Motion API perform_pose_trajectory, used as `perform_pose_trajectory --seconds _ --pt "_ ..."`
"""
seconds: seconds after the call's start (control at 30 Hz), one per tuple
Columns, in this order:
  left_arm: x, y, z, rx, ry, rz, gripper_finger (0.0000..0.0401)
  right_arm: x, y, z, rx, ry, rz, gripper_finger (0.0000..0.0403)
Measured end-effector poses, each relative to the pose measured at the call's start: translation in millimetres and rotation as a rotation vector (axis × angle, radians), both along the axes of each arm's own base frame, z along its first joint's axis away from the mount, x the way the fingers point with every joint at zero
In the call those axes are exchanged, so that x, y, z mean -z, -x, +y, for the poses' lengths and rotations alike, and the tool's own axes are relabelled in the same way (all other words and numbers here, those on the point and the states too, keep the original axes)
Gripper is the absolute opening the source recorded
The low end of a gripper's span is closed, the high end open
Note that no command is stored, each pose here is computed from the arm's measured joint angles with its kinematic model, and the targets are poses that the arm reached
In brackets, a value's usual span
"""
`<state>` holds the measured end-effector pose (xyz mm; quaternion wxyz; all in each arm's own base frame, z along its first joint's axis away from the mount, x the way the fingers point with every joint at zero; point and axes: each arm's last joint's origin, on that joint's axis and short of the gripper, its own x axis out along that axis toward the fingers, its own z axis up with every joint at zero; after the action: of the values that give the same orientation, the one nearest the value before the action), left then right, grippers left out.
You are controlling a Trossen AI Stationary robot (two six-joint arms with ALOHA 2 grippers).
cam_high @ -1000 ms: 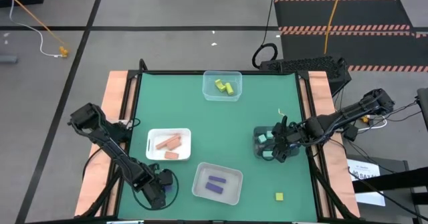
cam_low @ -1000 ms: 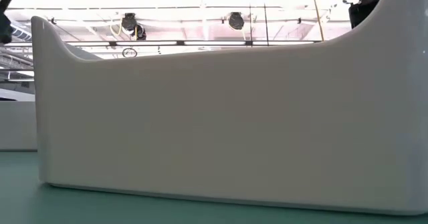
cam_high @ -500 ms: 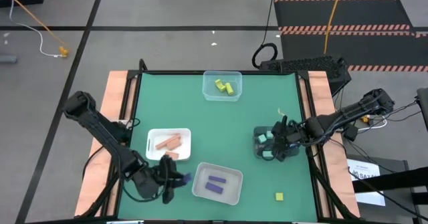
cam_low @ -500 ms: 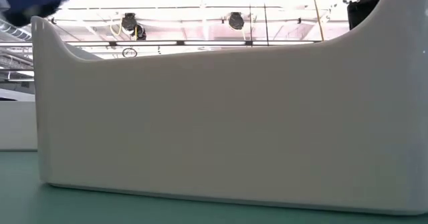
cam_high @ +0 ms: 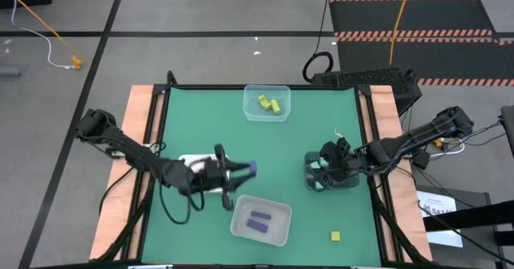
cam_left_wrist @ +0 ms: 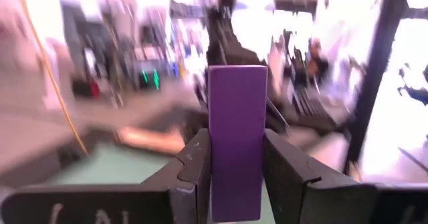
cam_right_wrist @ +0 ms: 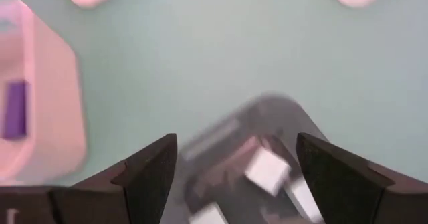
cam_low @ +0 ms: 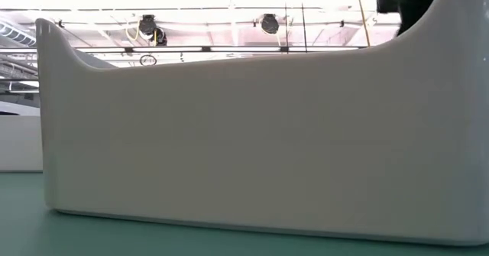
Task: Sort & place blocks by color
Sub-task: Put the purple block into the gray bin
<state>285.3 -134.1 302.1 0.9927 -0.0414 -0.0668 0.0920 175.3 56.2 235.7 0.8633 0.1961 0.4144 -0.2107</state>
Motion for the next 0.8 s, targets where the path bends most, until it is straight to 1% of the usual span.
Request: perform_pose_trajectory --seconds 0.13,0.27,0.37,0.53,0.7,0.8 --pt "-18 -4 20 -0.052 -0.063 -0.154 0.0101 -7 -9 3 -0.017 -0.009 -0.115 0.0297" --pt "-26 -7 32 -0.012 -0.081 -0.247 0.0101 -15 -19 7 -0.017 -0.056 -0.248 0.0297" --pt "-26 -9 38 -0.003 -0.082 -0.252 0.0101 -23 -25 9 -0.038 -0.069 -0.339 0.0297" --pt "-26 -12 45 -0.024 -0.083 -0.253 0.0101 -32 -31 12 -0.126 -0.015 -0.433 0.0297" --pt "-26 -12 46 -0.025 -0.083 -0.251 0.0101 -36 -33 13 -0.162 0.013 -0.473 0.0297" --pt "-25 -13 45 -0.015 -0.058 -0.241 0.0101 -36 -33 13 -0.176 0.030 -0.471 0.0297"
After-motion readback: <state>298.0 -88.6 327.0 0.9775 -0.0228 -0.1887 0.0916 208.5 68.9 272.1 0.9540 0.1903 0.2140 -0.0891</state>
